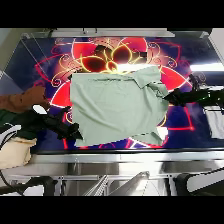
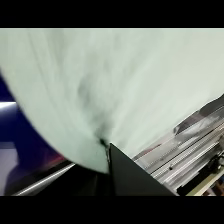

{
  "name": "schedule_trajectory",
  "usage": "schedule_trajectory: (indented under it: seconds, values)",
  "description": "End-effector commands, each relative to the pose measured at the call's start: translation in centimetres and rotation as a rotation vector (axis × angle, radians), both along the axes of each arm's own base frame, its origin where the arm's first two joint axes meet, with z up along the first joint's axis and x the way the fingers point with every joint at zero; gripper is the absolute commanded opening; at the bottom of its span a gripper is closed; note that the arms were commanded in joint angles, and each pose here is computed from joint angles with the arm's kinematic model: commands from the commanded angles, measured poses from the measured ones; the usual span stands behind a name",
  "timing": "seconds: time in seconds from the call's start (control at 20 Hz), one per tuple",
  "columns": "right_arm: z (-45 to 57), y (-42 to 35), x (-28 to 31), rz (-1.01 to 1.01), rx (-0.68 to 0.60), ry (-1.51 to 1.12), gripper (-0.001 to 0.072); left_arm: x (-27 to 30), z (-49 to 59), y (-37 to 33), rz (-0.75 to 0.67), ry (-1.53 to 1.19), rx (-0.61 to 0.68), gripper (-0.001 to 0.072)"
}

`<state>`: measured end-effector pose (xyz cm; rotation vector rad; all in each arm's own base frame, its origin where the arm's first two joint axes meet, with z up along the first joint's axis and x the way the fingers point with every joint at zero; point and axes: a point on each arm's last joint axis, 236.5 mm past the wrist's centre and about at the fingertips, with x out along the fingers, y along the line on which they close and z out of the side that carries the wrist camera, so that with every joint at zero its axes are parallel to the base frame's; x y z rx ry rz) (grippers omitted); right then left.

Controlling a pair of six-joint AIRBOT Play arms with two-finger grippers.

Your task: Fold the shirts.

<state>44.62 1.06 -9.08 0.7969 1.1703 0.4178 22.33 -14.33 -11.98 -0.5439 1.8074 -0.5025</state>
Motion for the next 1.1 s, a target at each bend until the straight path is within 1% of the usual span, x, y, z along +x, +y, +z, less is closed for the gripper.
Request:
schedule_trajectory:
  seconds: [0.0, 0.05, 0.1, 0.2, 0.35, 0.5, 0.55, 0.65, 0.75, 0.85, 0.95, 1.05]
  values:
    - [0.2, -0.4, -0.3, -0.001, 0.014, 0.006, 0.0223, 1.4, 1.8, 0.5, 0.027, -0.030, -0.032, 0.0015]
    - [0.3, -0.7, -0.4, -0.004, 0.015, 0.005, 0.0218, 2.1, 2.3, 1.1, 0.051, -0.055, -0.031, 0.0014]
    - [0.3, -0.9, -0.4, -0.007, 0.016, 0.005, 0.0087, 2.7, 2.8, 1.5, 0.068, -0.074, -0.032, 0.0015]
    - [0.3, -1.0, -0.4, -0.005, 0.016, 0.003, 0.0022, 3.7, 3.5, 2.0, 0.094, -0.105, -0.035, 0.0021]
    - [0.4, 0.0, -0.5, 0.020, 0.020, 0.002, 0.0019, 5.0, 4.4, 2.1, 0.088, -0.140, -0.037, 0.0022]
    - [2.6, 0.3, -1.0, 0.052, 0.062, -0.019, 0.0019, 6.5, 6.9, 2.2, 0.062, -0.175, -0.064, 0.0021]
    - [4.8, 0.1, -1.2, 0.070, 0.083, -0.048, 0.0019, 7.2, 8.7, 1.8, 0.048, -0.200, -0.104, 0.0021]
    - [10.6, -0.7, -1.7, 0.102, 0.086, -0.151, 0.0018, 9.7, 14.9, 0.8, 0.056, -0.323, -0.236, 0.0021]
    - [18.9, -2.2, -1.8, 0.072, 0.035, -0.345, 0.0018, 12.1, 23.9, 0.3, 0.073, -0.550, -0.372, 0.0020]
    - [30.0, -3.1, -3.0, 0.008, -0.030, -0.625, 0.0019, 12.1, 35.1, 0.5, 0.057, -0.842, -0.505, 0.0020]
    - [41.9, -2.4, -6.9, -0.053, -0.108, -0.940, 0.0019, 9.1, 47.2, 0.8, 0.026, -1.189, -0.619, 0.0021]
    - [52.2, -0.1, -12.7, -0.120, -0.211, -1.241, 0.0020, 3.2, 57.2, 0.9, -0.023, -1.516, -0.671, 0.0021]
